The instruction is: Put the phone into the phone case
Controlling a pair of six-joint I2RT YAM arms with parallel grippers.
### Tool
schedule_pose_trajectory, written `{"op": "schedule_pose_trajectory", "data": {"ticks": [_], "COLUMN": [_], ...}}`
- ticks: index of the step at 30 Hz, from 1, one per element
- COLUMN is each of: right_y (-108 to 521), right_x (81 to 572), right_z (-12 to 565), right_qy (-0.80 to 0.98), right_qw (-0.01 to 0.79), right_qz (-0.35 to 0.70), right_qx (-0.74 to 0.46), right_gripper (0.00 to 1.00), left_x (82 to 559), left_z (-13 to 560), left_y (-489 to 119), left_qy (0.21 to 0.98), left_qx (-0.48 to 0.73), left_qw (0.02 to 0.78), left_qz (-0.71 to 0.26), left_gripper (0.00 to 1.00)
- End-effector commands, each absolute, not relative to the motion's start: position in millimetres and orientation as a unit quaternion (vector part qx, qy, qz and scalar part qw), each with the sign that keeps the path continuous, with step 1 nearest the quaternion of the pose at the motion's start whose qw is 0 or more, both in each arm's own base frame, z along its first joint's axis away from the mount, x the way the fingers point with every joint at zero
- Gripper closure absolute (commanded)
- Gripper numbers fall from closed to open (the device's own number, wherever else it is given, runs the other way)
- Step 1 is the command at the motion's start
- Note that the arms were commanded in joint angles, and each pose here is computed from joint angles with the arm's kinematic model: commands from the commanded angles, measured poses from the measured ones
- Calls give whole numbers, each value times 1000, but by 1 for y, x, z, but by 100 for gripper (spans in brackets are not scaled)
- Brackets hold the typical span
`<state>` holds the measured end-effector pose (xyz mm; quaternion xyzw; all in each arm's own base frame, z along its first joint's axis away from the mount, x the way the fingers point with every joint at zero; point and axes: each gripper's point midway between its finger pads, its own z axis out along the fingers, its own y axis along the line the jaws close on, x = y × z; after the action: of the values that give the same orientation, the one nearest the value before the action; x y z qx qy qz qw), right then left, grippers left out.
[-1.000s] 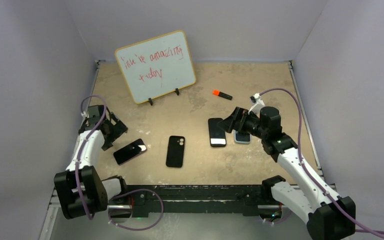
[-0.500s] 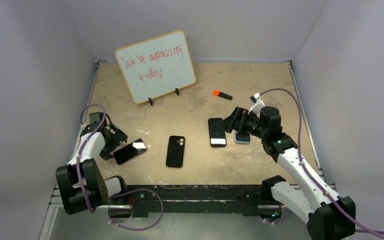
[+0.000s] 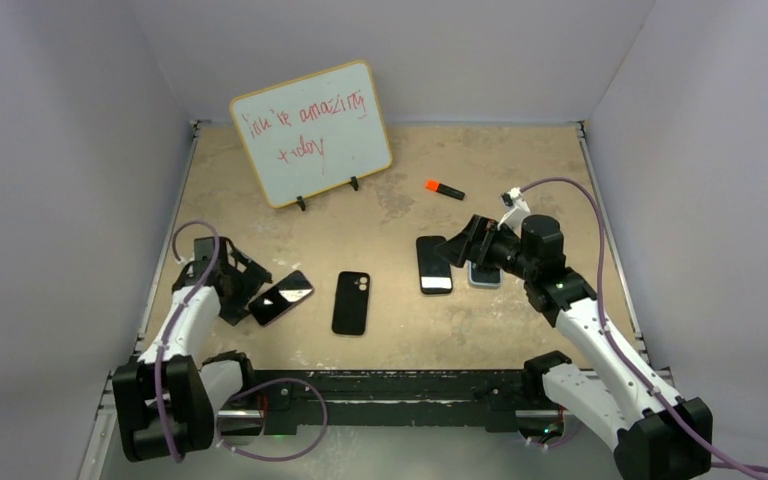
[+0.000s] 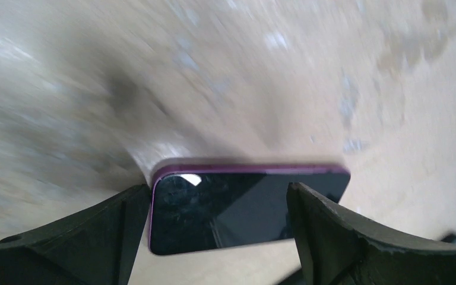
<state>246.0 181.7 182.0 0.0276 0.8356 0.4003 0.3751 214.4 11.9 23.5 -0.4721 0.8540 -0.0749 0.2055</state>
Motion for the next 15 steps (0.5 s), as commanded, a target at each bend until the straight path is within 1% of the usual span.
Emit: {"op": "schedule_pose_trajectory", "data": {"ticks": [1,9,15], "right_y": [183,183,182], "right_x": [239,240,240], "right_z": [188,187,187], "right_qy": [825,828,828], "right_qw": [382,377,377], "right_qz": [415,413,413], "right_qx": [21,28,32], "right_gripper": [1,1,1], "left_x": [194,196,217], "left_z": [17,32,64], "left_y": [-43,-93,-89], "left_qy": [851,873,906], "left_qx": [-488,-440,-353], "left_qw": [144,146,209], "left_qz": [-133,-152,-108], "left_gripper": [11,11,11]}}
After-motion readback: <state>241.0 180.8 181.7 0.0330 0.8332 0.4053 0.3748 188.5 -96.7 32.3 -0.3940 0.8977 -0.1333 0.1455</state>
